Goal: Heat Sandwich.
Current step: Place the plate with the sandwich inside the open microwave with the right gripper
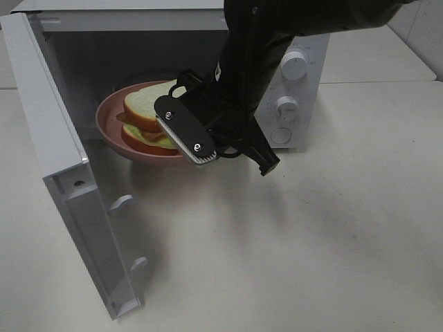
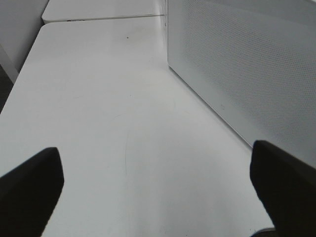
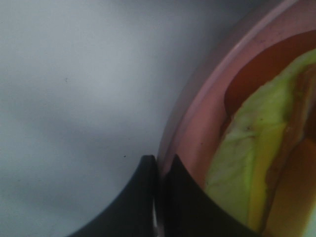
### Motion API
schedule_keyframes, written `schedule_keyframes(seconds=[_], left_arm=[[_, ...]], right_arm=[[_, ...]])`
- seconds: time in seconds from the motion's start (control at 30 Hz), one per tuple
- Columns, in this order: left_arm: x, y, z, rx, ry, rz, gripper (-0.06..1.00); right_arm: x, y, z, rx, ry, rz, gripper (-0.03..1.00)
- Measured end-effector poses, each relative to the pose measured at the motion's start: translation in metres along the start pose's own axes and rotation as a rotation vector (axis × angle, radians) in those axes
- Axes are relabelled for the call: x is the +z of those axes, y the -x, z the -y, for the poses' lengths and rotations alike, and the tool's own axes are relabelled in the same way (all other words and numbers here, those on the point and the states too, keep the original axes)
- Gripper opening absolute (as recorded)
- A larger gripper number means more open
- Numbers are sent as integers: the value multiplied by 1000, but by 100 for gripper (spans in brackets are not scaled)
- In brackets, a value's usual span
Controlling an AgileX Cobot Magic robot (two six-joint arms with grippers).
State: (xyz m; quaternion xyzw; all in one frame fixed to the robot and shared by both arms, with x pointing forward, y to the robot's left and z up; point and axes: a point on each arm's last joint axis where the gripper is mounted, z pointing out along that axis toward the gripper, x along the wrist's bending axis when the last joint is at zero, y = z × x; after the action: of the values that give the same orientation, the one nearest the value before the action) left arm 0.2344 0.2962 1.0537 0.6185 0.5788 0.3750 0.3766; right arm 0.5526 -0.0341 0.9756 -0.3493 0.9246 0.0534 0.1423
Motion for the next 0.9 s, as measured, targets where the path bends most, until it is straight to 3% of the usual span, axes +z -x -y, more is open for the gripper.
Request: schedule_keyframes(seconds=[0.9], left_arm=[[0,0,0,0,0,0,97]], right_arm=[[17,54,1,120,0,15,4]])
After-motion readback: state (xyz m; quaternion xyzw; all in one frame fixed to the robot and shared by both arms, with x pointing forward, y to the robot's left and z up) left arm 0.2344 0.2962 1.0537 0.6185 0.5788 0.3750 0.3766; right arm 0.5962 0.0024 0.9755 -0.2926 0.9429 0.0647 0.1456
